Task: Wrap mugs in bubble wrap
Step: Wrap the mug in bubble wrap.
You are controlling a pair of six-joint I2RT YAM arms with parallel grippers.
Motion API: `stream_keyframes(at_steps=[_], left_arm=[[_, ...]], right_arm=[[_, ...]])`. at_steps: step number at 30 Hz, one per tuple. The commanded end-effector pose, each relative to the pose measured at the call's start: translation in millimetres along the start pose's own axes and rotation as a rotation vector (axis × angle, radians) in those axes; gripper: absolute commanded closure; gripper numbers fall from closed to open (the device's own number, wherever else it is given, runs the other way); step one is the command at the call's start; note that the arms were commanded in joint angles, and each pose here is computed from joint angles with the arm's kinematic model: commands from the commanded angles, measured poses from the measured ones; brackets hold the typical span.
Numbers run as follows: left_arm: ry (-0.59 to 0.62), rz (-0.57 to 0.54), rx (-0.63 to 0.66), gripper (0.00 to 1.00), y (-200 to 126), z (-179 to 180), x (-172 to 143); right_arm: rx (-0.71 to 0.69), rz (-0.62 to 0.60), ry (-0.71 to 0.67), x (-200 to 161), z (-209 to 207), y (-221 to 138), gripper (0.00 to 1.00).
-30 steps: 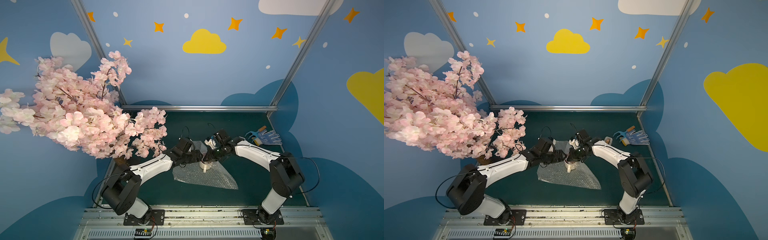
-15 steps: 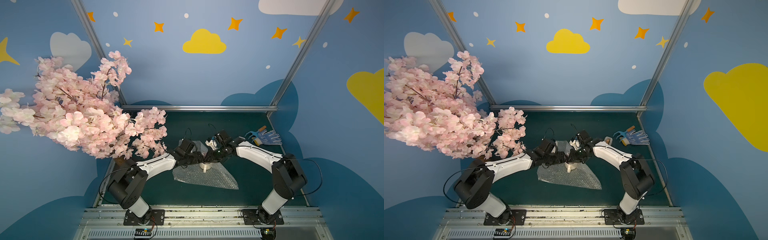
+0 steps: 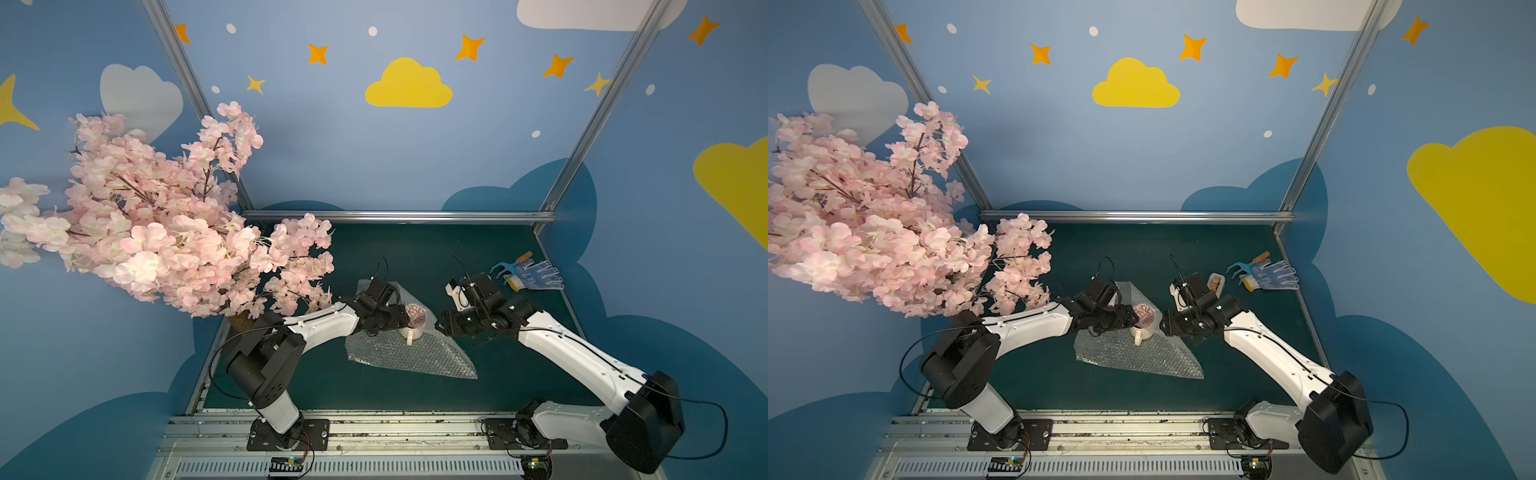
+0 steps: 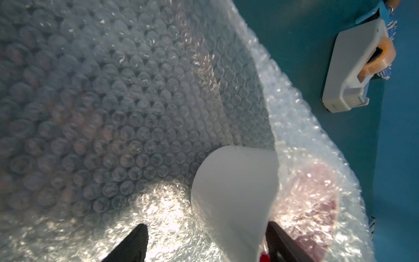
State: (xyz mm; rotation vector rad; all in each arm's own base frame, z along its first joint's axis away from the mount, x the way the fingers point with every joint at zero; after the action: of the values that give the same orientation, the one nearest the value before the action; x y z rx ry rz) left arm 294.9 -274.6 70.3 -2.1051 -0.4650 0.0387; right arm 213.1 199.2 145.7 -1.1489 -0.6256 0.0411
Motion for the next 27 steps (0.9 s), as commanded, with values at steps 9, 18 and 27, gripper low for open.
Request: stream_keyframes(at_steps=[9, 18, 27], left_arm=[[-0.019, 0.057, 0.11, 0.12, 13, 10, -10], [-0.027, 0.062, 0.11, 0.12, 15, 9, -10], [-0.026, 0.066, 0.112, 0.12, 16, 8, -10]], right_arm=[[-0.124, -0.021, 0.224, -80, -42, 13, 0.28], [-0.152, 0.034, 0.255, -106, -52, 30, 0.26], [-0.18, 0.108, 0.293, -120, -57, 46, 0.44]])
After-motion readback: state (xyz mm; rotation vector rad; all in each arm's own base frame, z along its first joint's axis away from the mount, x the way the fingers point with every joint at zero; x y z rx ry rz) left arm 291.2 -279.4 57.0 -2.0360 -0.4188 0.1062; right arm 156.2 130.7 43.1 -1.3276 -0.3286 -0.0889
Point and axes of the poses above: each gripper's point midway between its finger pads, its own y axis out along the fingers, its own z axis along the line the jaws close on, x = y × z, the point moved 1 cm from there along -y, back along the fingers, and after that the axes turned 15 degrees about -y, right-handed, at the moved point
